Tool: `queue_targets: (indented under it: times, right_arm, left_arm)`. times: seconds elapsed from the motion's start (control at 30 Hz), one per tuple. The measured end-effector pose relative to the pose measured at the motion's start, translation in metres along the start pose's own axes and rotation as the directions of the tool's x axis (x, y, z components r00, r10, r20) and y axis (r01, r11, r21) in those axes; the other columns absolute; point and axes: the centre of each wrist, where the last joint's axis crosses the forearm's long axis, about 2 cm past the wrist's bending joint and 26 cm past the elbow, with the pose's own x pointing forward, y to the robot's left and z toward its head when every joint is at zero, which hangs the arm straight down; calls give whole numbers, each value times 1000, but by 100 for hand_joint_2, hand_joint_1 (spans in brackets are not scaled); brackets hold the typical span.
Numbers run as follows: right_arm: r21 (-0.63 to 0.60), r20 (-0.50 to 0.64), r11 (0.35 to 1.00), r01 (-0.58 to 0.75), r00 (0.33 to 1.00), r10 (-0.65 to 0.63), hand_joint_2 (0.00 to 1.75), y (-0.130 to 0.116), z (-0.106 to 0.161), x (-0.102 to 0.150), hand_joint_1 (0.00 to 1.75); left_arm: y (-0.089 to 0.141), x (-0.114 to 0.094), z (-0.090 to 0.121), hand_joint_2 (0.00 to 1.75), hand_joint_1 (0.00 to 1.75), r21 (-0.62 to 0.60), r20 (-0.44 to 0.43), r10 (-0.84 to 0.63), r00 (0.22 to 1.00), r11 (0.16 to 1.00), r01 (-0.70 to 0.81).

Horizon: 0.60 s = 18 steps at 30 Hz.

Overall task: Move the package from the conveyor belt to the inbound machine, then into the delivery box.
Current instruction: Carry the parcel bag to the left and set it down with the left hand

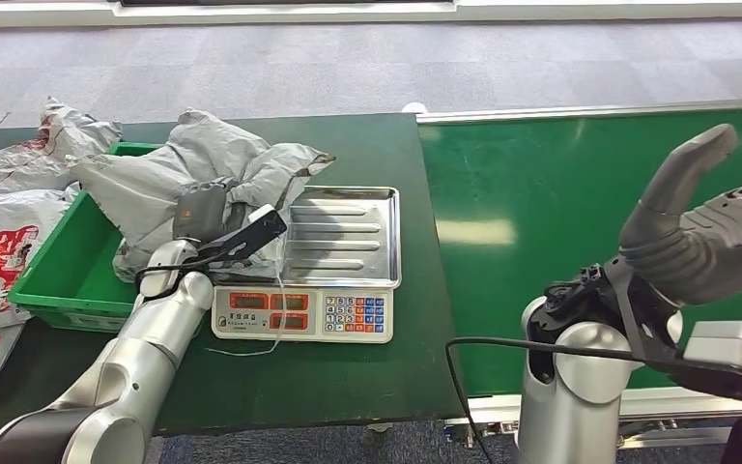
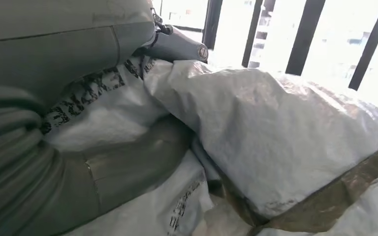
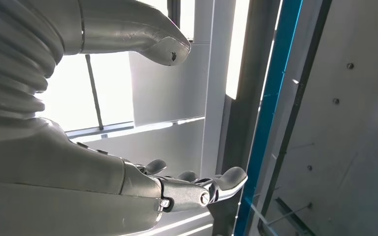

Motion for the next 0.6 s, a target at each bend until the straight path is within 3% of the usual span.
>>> queue_targets:
  times: [0.1,0.23,0.43,0.5,0.6]
  right_arm:
    - [-1,-3,1000,-2,1000,2,175,-1,1,1,0]
    - [-2,-5,1000,-2,1000,2,175,-2,1,1,0]
    - [-3,-9,1000,-2,1000,2,175,-3,2,1,0]
    - [-3,-11,1000,-2,1000,2,175,-3,2,1,0]
    - [6,-17,1000,-8,1000,8,175,-3,4,-1,0]
  left_arm:
    - [-2,-2,2,0,0,3,-75,-13,997,1000,13]
    - [1,-4,3,0,0,186,-119,42,992,982,-19]
    - [29,-4,2,0,0,523,59,196,979,829,-197]
    - [37,-4,5,0,0,618,132,261,956,733,-285]
    - [58,4,15,0,0,763,261,396,880,473,-440]
